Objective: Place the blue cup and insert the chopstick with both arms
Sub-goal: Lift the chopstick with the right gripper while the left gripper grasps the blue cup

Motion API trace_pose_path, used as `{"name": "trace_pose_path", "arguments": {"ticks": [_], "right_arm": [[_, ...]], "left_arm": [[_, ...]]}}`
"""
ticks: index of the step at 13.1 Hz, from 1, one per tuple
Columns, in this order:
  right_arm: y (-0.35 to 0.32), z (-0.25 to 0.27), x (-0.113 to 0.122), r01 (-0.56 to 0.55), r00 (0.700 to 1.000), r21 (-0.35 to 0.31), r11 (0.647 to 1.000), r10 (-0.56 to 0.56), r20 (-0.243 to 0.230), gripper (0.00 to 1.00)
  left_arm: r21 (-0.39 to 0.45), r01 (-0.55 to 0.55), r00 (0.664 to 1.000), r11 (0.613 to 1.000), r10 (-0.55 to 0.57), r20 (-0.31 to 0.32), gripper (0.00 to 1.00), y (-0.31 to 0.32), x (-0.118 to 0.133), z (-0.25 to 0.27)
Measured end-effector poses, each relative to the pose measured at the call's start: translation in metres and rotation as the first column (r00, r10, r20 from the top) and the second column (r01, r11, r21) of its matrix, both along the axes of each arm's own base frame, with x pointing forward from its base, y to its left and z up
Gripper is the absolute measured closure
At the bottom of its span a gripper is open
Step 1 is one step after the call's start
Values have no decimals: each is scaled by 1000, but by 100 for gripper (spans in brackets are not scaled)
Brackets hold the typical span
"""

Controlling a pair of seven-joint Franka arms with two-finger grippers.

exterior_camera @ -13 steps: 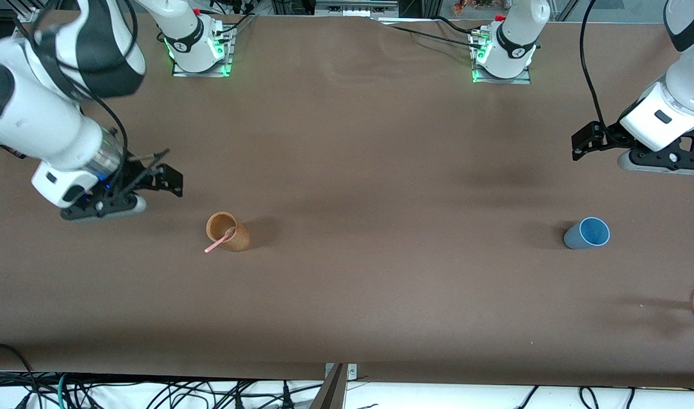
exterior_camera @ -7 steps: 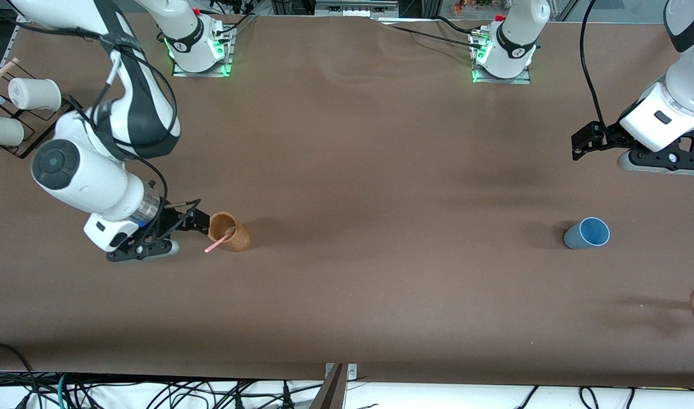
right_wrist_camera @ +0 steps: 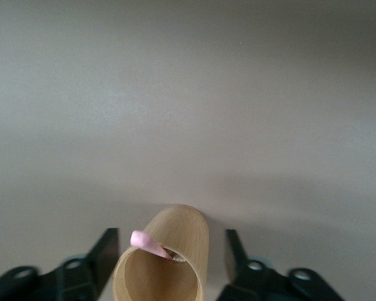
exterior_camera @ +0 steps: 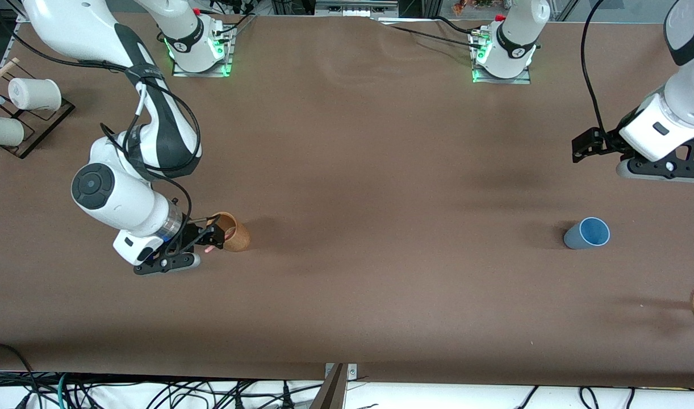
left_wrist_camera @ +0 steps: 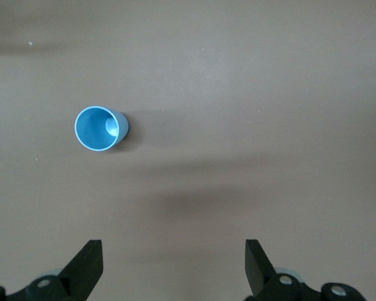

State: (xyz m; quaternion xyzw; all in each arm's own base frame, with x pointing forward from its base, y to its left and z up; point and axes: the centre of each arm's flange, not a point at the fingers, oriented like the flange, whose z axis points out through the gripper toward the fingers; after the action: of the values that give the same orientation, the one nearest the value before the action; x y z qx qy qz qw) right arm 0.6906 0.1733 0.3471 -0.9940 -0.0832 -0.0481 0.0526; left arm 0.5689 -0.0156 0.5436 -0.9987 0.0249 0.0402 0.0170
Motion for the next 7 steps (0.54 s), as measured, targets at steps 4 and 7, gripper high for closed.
{"name": "trace_pose_path", "arguments": {"ticks": [4, 7], "right_arm": [[7, 3, 0, -9, 1000, 1, 1000, 9, 6, 62], [9, 3, -1, 1, 1000, 2, 1000, -1, 6, 71]], "left_arm": [[38, -9, 1000, 999, 9, -11, 0, 73, 29, -55], [20, 58, 998, 998, -58, 32, 0, 132, 54, -114]]}}
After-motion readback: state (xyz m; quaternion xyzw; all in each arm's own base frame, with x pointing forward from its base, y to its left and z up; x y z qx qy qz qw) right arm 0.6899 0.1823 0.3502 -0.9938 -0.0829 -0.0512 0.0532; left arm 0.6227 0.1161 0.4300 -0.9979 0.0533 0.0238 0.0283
